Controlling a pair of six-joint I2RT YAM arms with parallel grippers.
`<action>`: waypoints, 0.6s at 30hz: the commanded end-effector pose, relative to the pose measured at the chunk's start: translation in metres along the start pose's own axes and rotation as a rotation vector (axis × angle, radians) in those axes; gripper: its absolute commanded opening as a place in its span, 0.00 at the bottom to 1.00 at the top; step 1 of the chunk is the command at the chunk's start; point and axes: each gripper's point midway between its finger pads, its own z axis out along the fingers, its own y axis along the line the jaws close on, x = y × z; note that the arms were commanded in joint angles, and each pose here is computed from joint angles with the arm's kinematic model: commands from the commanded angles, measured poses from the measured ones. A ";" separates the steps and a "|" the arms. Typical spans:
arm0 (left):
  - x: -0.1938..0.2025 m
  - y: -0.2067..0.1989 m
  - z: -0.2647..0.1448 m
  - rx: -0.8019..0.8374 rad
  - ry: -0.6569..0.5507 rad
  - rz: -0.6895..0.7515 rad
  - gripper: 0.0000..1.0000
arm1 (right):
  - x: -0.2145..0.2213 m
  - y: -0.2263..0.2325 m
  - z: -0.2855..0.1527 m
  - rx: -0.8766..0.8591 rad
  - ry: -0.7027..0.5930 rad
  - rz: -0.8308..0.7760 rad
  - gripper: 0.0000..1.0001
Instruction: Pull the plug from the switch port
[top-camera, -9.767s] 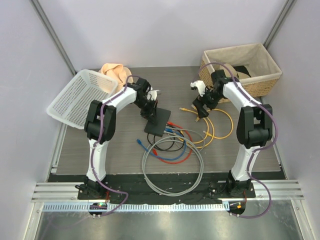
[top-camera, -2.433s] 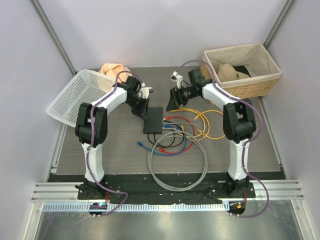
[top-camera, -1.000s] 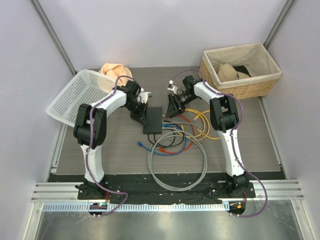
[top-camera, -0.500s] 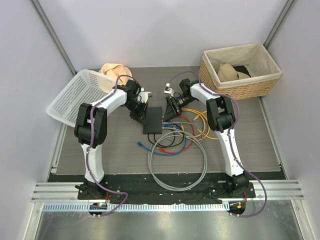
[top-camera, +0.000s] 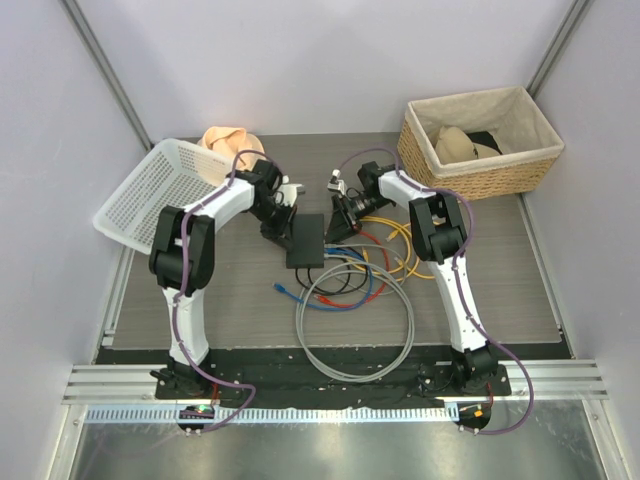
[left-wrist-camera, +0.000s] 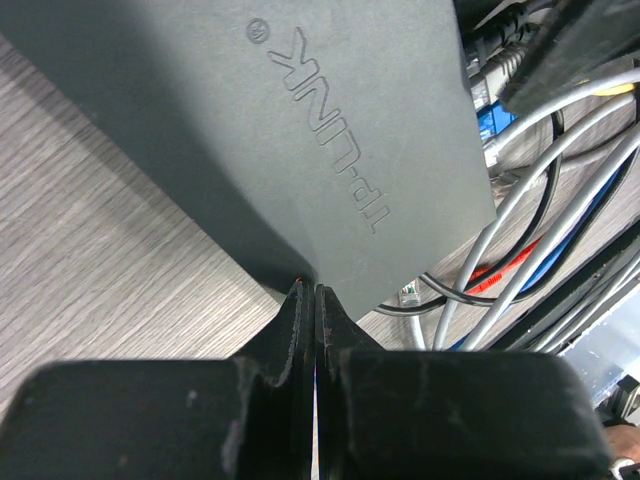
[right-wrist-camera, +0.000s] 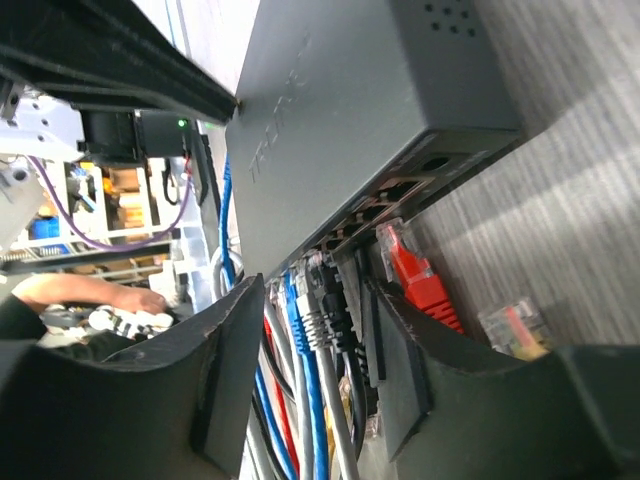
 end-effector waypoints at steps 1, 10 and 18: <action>0.014 0.010 0.018 -0.044 0.065 0.022 0.00 | 0.003 -0.041 0.018 0.118 0.027 -0.006 0.50; 0.013 0.008 0.022 -0.047 0.070 0.036 0.00 | 0.004 -0.052 0.024 0.172 0.035 0.018 0.42; 0.018 0.007 0.023 -0.055 0.080 0.038 0.00 | 0.006 -0.061 0.027 0.232 0.048 0.028 0.30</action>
